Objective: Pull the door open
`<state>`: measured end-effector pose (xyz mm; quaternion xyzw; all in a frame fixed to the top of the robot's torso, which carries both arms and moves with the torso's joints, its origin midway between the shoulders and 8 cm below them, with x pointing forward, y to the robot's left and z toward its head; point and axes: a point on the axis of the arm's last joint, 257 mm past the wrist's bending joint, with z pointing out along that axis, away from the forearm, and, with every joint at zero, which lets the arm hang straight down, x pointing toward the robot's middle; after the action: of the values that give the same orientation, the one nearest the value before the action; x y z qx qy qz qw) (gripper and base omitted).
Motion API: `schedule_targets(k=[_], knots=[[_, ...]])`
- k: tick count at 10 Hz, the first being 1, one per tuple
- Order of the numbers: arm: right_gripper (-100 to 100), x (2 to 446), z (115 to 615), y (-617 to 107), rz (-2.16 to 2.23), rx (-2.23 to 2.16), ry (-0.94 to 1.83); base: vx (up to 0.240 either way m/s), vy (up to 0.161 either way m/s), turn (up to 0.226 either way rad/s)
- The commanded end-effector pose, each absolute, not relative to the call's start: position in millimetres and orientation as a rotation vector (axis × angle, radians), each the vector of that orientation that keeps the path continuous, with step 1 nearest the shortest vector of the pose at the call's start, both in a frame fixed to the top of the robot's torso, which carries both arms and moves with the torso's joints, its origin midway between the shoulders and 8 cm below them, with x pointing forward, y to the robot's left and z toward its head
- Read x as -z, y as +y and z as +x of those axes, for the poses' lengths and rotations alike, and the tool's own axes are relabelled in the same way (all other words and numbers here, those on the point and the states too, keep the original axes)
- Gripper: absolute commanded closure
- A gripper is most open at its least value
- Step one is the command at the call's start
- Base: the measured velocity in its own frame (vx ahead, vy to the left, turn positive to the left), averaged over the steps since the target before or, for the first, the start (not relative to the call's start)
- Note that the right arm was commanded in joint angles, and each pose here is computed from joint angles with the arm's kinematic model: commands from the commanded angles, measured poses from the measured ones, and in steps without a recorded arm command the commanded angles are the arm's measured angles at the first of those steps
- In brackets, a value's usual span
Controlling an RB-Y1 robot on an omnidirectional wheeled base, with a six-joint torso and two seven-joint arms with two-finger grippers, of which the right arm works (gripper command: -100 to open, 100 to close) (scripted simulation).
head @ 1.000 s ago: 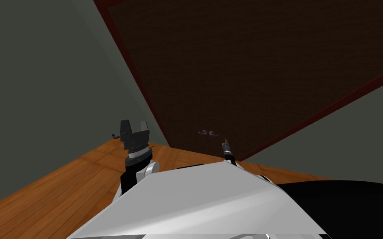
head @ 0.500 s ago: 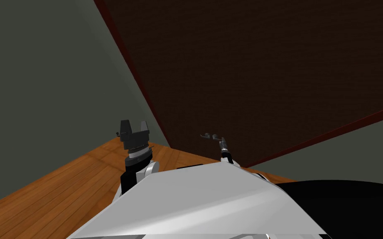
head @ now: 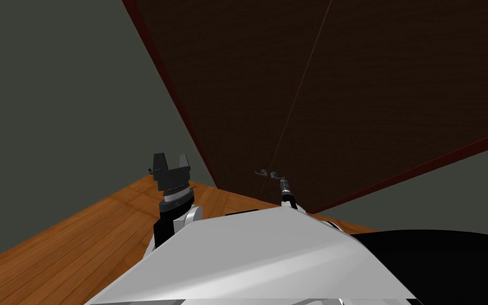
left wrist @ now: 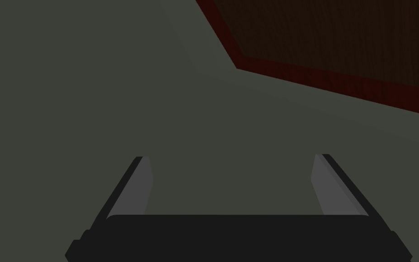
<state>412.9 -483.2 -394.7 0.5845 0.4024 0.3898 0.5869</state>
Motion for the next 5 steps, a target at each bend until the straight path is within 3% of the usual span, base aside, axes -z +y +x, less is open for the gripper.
schedule_targets(k=[1,5], knots=[[100,393.7,412.5,-484.9,1.361,-0.907,0.935,0.000,0.000,0.000],[100,396.8,396.3,-501.3,1.364,-0.891,0.950,-0.164,0.029,0.045]])
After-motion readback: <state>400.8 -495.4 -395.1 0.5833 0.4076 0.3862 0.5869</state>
